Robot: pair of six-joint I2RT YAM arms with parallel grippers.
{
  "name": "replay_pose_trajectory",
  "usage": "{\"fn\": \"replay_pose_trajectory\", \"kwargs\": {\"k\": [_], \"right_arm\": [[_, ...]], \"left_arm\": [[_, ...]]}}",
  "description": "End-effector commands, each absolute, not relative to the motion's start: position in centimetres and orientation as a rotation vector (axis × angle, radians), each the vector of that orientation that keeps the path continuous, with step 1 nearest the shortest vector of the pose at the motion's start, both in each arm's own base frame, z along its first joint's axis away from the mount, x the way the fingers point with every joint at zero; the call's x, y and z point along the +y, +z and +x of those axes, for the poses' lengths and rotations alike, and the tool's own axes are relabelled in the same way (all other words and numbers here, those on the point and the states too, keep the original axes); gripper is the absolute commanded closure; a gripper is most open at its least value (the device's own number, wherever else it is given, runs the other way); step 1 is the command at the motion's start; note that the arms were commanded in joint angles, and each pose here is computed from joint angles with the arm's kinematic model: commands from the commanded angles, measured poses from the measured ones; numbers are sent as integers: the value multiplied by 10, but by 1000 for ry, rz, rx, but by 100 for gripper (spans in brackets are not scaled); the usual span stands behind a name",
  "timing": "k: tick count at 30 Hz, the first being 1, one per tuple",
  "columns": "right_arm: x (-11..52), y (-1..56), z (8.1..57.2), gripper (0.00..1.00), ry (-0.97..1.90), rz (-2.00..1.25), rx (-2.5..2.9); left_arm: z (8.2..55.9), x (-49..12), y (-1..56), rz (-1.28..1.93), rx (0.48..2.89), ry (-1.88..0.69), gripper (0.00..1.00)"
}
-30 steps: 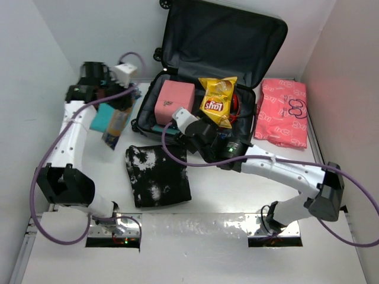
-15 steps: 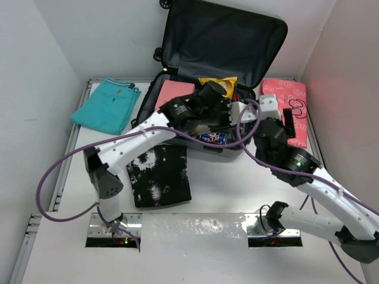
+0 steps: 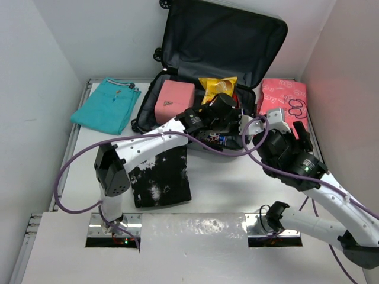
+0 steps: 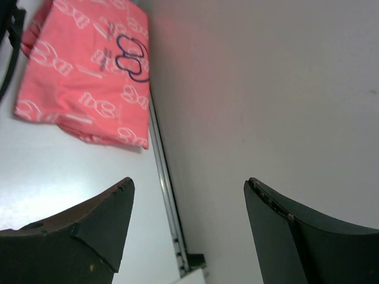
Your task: Pack the luggage
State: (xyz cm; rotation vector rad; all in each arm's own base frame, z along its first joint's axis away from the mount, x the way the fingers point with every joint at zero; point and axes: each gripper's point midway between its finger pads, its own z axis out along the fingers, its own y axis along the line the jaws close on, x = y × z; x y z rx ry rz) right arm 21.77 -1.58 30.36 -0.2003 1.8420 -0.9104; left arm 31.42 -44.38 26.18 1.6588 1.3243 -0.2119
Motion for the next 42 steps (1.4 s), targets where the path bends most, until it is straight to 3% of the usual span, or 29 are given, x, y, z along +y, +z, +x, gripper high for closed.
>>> {"fn": "replay_pose_trajectory", "kwargs": {"k": [1,5,8,13,19,29,33,34,35,37,38,42], "right_arm": [[5,355,229,26,-599,42,1741],[3,355,227,26,-652,-19,1763],[22,337,231,23,-568,-195,1821],[59,280,241,21,-496,-471,1917],[76,240,264,22,-368,-431,2069],[17,245,268,22,-562,-200,2132],[15,249,263,21,-560,-227,2123],[17,248,263,20,-544,-245,2125],[16,249,262,19,-543,-254,2119],[18,248,260,18,-530,-272,2125],[18,248,260,18,-529,-274,2124],[25,250,261,17,-485,-310,2130]], "left_arm": [[343,-410,188,1840,1404,121,100],[351,-399,200,1766,1480,160,100],[370,-388,247,1555,1583,-35,100],[352,-384,298,1480,1524,-182,100],[346,-373,286,1515,1557,-155,100],[400,-367,222,1524,1611,197,100],[395,-370,191,1656,1588,219,100],[392,-370,186,1675,1593,224,95],[387,-373,182,1683,1601,211,65],[383,-374,184,1665,1634,173,26],[379,-377,185,1666,1642,127,1],[362,-387,215,1644,1654,-24,0]]}}
